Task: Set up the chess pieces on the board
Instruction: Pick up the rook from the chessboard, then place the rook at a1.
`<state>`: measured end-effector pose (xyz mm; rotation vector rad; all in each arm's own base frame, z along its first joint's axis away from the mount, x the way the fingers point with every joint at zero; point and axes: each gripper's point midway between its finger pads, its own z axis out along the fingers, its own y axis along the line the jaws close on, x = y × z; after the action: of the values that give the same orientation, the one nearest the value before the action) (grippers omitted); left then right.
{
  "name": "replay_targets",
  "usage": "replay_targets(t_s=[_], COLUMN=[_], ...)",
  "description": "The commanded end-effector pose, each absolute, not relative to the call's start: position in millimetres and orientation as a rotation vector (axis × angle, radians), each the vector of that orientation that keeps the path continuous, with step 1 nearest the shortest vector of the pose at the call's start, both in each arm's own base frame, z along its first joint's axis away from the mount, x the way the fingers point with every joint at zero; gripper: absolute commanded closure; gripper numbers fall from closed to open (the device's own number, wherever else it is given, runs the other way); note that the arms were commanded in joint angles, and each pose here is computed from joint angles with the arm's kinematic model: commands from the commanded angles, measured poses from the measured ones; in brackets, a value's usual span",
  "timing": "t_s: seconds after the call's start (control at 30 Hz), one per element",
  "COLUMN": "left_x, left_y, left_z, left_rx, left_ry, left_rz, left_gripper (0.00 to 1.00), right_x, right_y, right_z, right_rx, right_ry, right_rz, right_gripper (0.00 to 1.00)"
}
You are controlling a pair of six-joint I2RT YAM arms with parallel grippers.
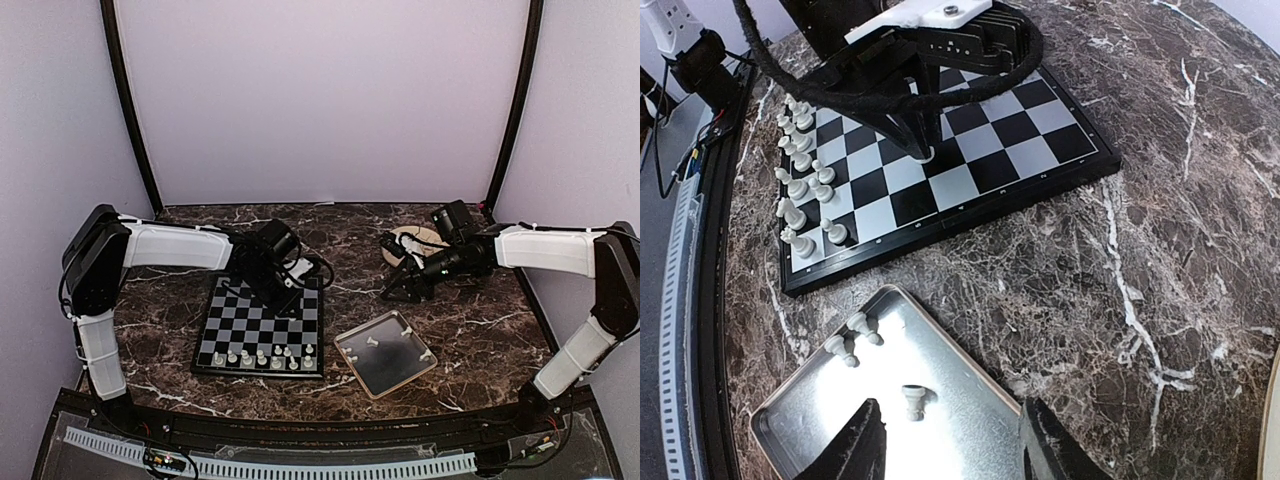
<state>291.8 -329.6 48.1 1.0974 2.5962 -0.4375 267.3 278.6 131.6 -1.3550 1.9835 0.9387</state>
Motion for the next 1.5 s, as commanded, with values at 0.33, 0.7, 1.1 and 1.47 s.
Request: replay_targets(t_s=[0.33, 0.7, 1.1, 1.47], left_x=[282.6, 233.9, 191.0, 168.4], left_y=[-299.6, -212.4, -149.8, -140.4], left_z=[75.2, 82.5, 90.1, 64.1], left_rx=[1.067, 0.736, 0.332, 0.186], left_ry=[2.601, 2.795, 2.945, 3.035], left_rz=[-0.317, -0.205, -0.083, -0.101], left_gripper=[0.95, 0.96, 0.96, 0.96], right_x=[266.6, 265.3, 263.5, 262.3], right_y=[280.6, 281.3, 283.5, 284.3], right_z=[127.8, 126.2, 126.7, 127.7], right_rx=[-1.368, -1.37, -1.372, -1.372], right_ry=[1.968, 1.973, 1.968, 1.964], right_rz=[0.965, 0.979, 1.01, 1.025], right_gripper=[0.55, 0.55, 0.56, 0.56])
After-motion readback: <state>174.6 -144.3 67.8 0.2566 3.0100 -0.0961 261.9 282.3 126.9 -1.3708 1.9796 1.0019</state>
